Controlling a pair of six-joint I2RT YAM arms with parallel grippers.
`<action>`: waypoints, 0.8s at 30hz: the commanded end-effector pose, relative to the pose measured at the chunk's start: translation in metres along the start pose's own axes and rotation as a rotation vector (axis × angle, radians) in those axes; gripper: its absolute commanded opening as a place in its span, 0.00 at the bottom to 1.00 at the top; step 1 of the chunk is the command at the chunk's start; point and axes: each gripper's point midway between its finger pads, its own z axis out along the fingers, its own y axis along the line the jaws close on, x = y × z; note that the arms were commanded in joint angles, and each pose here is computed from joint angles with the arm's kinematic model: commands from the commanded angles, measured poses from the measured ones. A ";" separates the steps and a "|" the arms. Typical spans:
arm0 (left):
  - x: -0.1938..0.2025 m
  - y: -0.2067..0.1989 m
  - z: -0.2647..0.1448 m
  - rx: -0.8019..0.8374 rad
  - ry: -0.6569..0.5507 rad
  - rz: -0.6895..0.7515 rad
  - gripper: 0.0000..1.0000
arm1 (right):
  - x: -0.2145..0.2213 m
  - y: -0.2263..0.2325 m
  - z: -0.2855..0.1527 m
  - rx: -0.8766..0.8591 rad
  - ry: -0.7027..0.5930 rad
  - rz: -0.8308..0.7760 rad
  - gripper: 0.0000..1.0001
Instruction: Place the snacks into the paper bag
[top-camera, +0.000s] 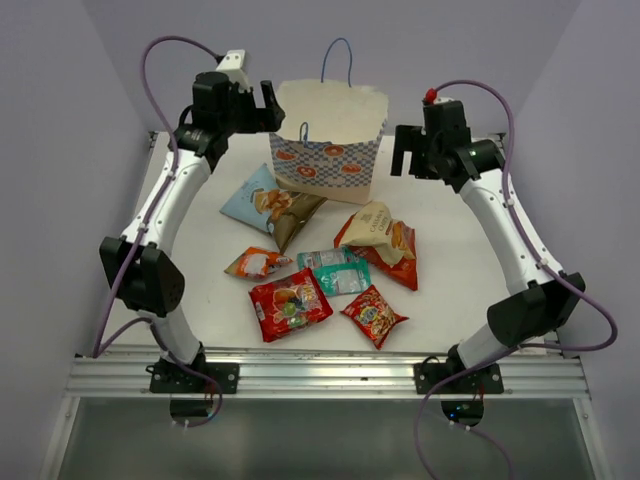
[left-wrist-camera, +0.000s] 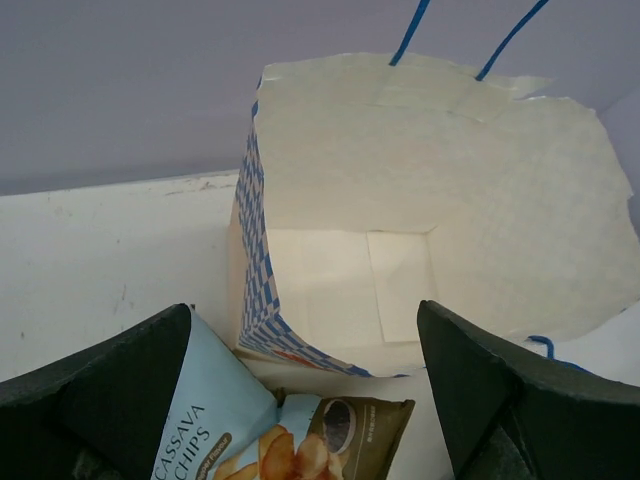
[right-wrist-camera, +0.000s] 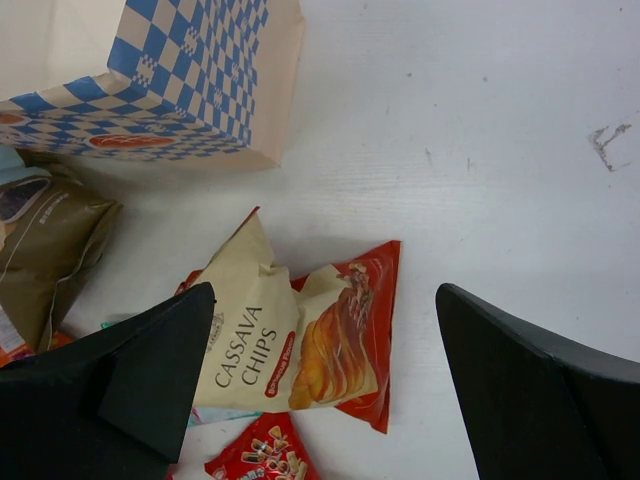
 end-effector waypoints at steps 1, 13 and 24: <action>-0.012 0.005 0.023 -0.007 -0.052 0.038 1.00 | -0.023 0.004 -0.023 -0.045 -0.110 0.010 0.97; -0.009 0.016 0.071 -0.029 -0.055 0.051 0.42 | 0.033 0.017 -0.010 -0.129 0.017 -0.048 0.96; 0.010 0.021 0.074 -0.038 -0.001 0.052 0.00 | 0.130 0.036 0.045 -0.248 0.250 -0.143 0.98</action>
